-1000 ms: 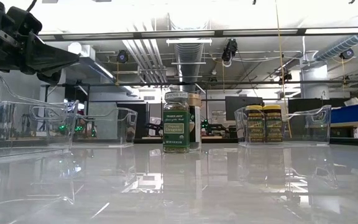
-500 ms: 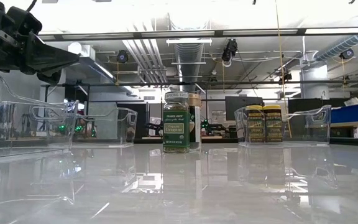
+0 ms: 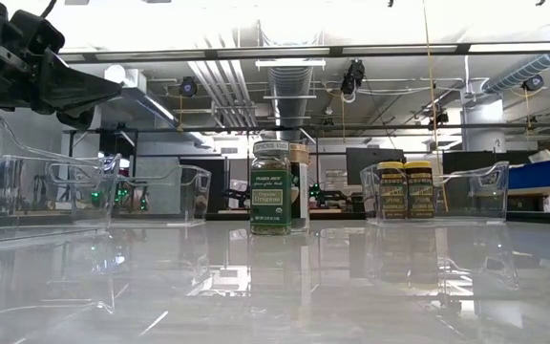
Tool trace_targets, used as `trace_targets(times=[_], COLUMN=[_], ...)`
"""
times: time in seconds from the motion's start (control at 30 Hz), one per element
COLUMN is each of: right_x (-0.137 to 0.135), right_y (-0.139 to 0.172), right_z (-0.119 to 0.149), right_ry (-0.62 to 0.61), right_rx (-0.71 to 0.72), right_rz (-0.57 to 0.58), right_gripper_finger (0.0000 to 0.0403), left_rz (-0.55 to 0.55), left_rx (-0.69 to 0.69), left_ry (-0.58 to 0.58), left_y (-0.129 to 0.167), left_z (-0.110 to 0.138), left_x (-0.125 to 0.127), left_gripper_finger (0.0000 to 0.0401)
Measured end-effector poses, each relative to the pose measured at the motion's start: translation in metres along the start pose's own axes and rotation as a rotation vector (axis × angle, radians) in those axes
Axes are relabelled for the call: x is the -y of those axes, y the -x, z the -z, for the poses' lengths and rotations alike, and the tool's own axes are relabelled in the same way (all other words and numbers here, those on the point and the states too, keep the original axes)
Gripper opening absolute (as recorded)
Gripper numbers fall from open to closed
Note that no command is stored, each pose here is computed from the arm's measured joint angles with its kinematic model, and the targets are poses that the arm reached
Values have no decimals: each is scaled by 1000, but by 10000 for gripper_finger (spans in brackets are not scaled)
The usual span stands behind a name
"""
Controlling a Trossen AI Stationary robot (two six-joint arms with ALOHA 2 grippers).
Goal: Sort spices by type
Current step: Put the left black seasoning bottle into the bottom right transparent bin, then put the top green seasoning bottle into the middle transparent bin
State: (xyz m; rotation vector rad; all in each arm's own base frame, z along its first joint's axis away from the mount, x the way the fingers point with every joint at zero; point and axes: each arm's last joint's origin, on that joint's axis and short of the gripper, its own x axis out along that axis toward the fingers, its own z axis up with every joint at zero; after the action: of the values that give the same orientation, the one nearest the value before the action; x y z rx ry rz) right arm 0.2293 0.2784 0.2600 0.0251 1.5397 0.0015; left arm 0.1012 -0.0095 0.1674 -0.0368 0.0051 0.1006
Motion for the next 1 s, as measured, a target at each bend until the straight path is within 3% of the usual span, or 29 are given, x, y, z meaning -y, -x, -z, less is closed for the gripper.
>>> trace_targets(times=[0.4,1.0], right_x=[23,90], right_y=[28,26], right_z=[-6,-109], right_ry=[35,173], right_rx=[238,553], right_rz=[115,94], right_gripper_finger=[320,299], left_rz=[0,0], left_rx=[0,6], left_ry=[0,2], left_y=[0,0], left_z=[0,-1], left_x=[0,0], left_gripper_finger=[1,1])
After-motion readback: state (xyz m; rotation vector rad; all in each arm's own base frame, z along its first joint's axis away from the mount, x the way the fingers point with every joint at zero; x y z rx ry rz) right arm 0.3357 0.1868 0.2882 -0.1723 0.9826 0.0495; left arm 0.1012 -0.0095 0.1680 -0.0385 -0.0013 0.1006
